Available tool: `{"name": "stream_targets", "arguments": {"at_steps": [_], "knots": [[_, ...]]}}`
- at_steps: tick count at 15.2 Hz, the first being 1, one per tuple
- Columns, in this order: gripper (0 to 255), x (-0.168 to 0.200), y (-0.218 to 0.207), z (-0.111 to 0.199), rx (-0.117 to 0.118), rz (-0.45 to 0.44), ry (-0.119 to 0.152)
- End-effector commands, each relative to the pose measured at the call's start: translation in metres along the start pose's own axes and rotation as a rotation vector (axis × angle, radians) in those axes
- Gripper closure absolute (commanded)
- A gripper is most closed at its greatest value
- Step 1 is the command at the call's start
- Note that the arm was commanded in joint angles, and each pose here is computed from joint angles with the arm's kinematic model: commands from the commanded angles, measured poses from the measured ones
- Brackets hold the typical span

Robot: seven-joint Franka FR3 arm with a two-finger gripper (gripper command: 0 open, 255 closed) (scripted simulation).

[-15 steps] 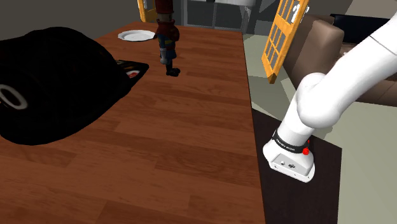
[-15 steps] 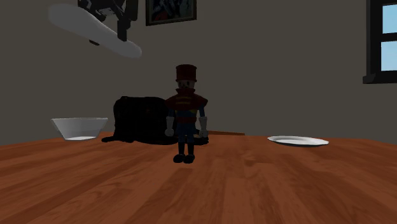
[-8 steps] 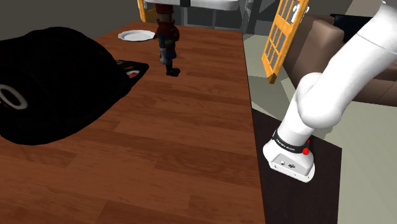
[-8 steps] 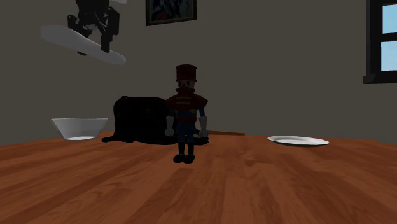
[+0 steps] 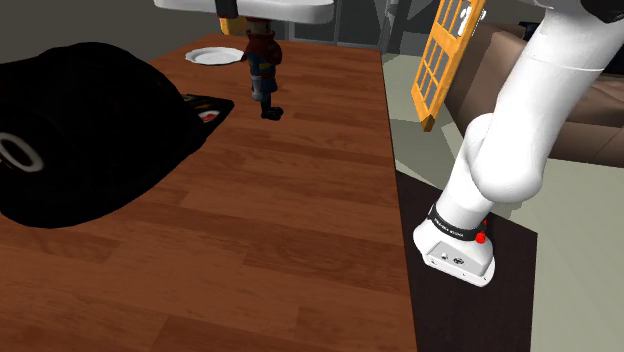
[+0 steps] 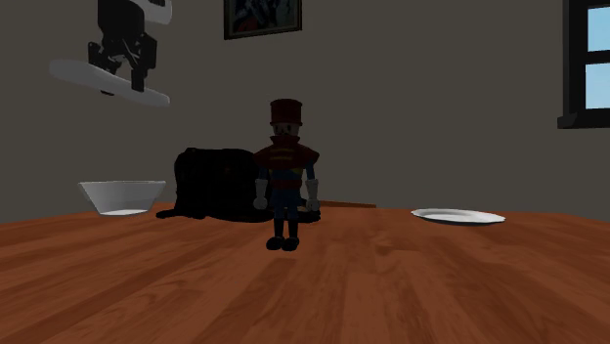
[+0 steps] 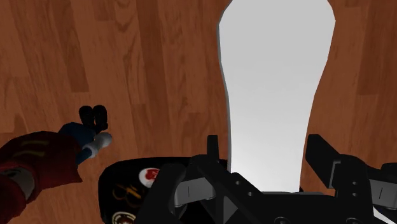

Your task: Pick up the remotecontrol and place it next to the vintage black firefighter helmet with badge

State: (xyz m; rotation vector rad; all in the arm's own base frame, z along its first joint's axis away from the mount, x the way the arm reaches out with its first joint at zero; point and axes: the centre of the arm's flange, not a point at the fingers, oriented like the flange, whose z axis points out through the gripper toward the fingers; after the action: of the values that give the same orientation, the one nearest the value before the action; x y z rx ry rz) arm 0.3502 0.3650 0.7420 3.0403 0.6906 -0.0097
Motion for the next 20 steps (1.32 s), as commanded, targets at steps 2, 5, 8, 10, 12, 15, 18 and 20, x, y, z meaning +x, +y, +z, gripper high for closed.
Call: {"name": "stream_targets", "arguments": {"at_steps": [2, 5, 8, 10, 12, 15, 18, 20], "knots": [[255, 0.006, -0.012, 0.008, 0.002, 0.004, 0.001], [255, 0.007, -0.012, 0.024, 0.002, 0.004, 0.001], [255, 0.007, -0.013, 0.040, 0.002, 0.004, 0.001], [255, 0.007, -0.013, 0.050, 0.002, 0.004, 0.001], [255, 0.007, -0.013, 0.061, 0.002, 0.004, 0.001], [255, 0.007, -0.013, 0.077, 0.002, 0.004, 0.001], [255, 0.007, -0.014, 0.093, 0.002, 0.004, 0.001], [255, 0.007, -0.014, 0.103, 0.002, 0.004, 0.001]]}}
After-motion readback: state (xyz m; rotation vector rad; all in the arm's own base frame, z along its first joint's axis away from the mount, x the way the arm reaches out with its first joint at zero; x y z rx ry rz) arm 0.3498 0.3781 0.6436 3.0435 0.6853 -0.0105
